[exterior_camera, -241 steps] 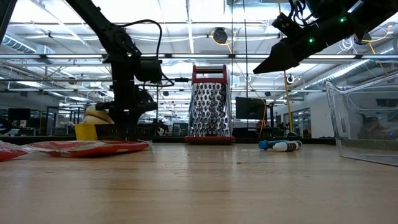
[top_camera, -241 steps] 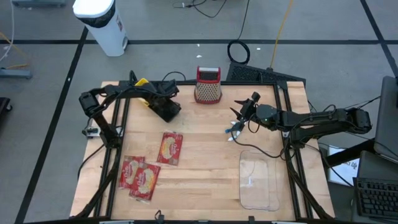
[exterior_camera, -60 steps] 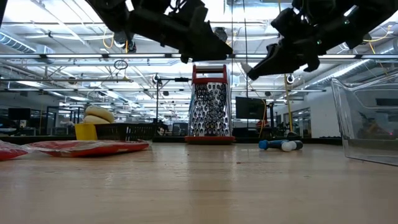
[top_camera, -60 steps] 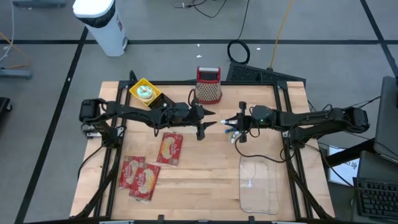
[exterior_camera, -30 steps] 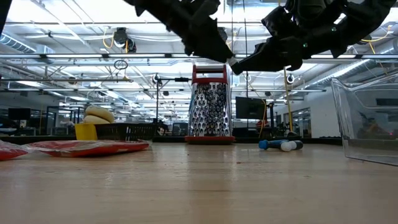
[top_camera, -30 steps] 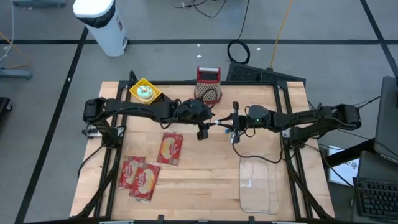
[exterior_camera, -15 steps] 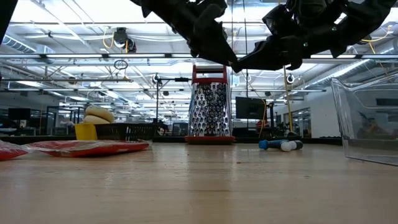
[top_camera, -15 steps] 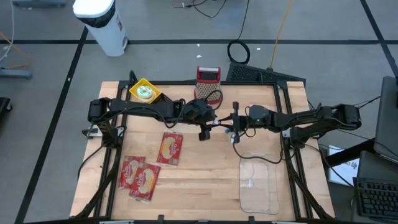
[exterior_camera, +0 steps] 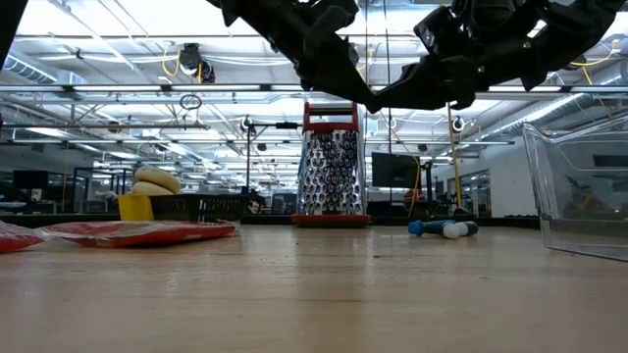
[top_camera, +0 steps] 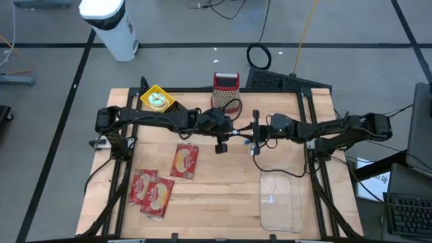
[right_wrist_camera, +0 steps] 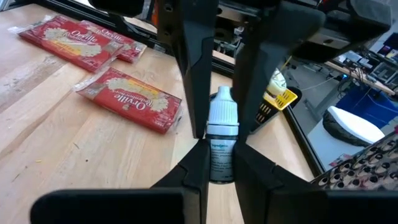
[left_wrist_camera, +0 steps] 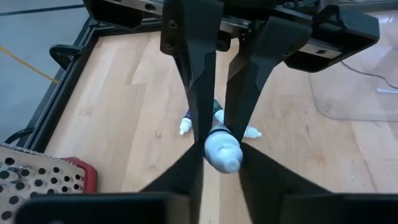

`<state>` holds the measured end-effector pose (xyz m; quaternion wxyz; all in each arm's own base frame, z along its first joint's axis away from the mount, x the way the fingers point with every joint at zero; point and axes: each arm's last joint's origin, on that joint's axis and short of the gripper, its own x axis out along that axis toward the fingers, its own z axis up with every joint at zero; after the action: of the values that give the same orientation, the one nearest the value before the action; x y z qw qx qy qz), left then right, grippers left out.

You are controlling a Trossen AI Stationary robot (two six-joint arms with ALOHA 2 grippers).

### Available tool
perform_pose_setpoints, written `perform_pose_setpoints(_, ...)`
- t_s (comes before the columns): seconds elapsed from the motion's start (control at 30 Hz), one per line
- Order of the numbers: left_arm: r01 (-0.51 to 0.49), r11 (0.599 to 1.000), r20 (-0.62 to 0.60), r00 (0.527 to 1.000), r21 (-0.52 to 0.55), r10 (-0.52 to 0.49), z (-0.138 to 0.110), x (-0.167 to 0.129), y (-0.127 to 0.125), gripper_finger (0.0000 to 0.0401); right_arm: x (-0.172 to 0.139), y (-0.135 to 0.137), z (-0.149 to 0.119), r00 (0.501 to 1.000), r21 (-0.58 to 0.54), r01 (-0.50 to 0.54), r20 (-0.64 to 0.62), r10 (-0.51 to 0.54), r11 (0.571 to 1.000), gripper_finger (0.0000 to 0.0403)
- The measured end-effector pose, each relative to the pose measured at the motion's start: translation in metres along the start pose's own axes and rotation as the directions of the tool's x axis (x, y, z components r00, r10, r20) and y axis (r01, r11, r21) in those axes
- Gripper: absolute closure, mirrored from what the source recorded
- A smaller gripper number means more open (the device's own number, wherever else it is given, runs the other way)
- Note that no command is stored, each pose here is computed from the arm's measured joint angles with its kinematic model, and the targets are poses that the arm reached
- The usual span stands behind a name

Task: Pick & Place Food Item
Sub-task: Put the top green food coloring bottle into the black bin

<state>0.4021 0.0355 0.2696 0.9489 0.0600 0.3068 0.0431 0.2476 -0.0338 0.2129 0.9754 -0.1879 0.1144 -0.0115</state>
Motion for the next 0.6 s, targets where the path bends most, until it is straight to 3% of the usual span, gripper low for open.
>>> perform_pose_setpoints(0.1,-0.006,1.000,-0.003,1.000,0.000,0.006,-0.0004,0.0000,0.0003,0.0357,0.0000,-0.0002,-0.0003,1.000,0.007,0.003,-0.004,-0.003,1.000,0.0358)
perform_pose_setpoints(0.37,-0.006,1.000,-0.003,1.000,0.005,0.006,-0.0005,0.0001,0.0004,0.0357,0.0000,0.0000,-0.0004,1.000,0.004,0.000,-0.003,0.000,1.000,0.0346)
perform_pose_setpoints(0.47,-0.006,1.000,-0.003,1.000,-0.005,0.006,-0.0005,0.0000,0.0004,0.0358,0.0000,-0.0001,-0.0005,1.000,0.061,0.004,-0.006,-0.003,0.998,0.0330)
perform_pose_setpoints(0.6,-0.059,0.998,0.006,0.998,-0.009,0.059,0.0026,-0.0058,0.0027,0.0388,-0.0001,-0.0006,-0.0027,0.998,0.136,0.050,-0.044,-0.045,0.989,0.0296)
